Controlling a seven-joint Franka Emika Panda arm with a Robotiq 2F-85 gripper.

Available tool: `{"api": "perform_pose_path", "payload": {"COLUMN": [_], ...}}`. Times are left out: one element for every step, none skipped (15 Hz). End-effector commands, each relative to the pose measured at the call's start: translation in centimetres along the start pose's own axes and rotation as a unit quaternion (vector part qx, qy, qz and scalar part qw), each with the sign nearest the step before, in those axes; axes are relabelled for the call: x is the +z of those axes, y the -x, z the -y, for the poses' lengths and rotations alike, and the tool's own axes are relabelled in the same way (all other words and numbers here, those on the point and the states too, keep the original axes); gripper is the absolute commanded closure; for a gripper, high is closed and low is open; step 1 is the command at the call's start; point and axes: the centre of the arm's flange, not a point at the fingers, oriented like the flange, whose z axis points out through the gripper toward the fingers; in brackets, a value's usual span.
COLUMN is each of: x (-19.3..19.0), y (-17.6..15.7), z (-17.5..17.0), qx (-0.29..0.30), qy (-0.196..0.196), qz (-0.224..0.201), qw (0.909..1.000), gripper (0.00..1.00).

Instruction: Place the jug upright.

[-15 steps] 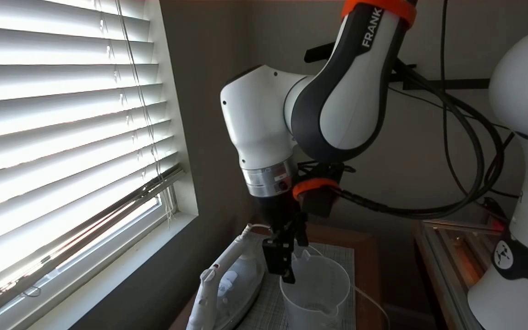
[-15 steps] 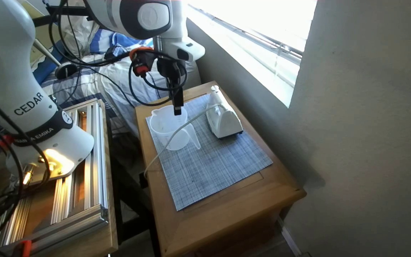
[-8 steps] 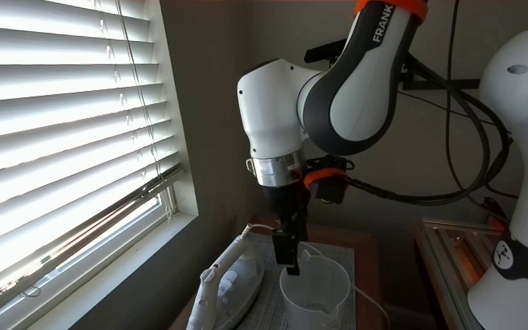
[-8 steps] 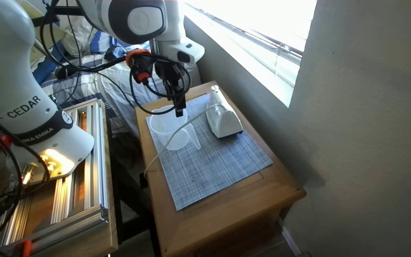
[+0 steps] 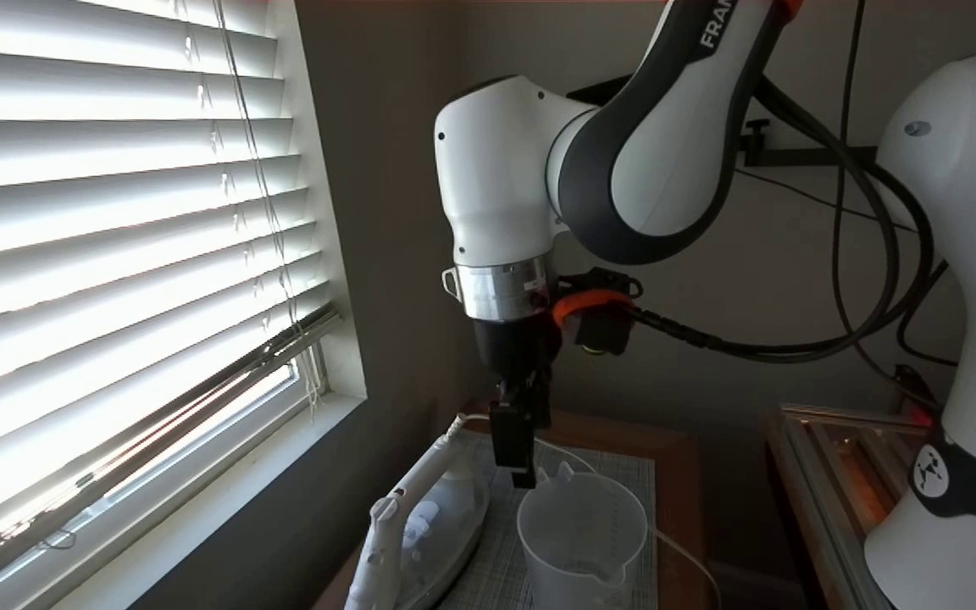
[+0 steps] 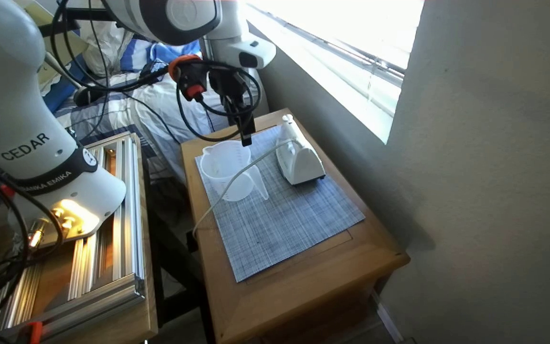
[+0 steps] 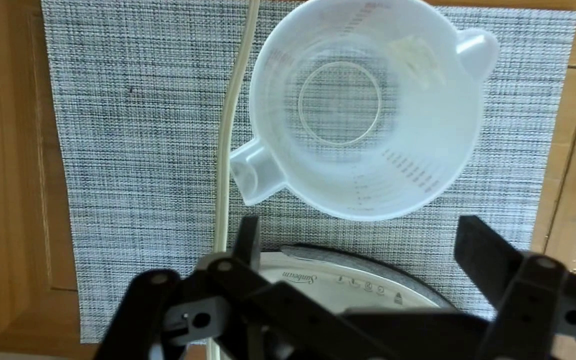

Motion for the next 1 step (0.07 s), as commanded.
{"api": "perform_pose_path", "payload": {"x": [-0.02], "y": [0.0], "z": [0.0], "qx": [0.0], "qy": [0.0], "qz": [0.0], "qw": [1.0], "gripper": [0.0]}}
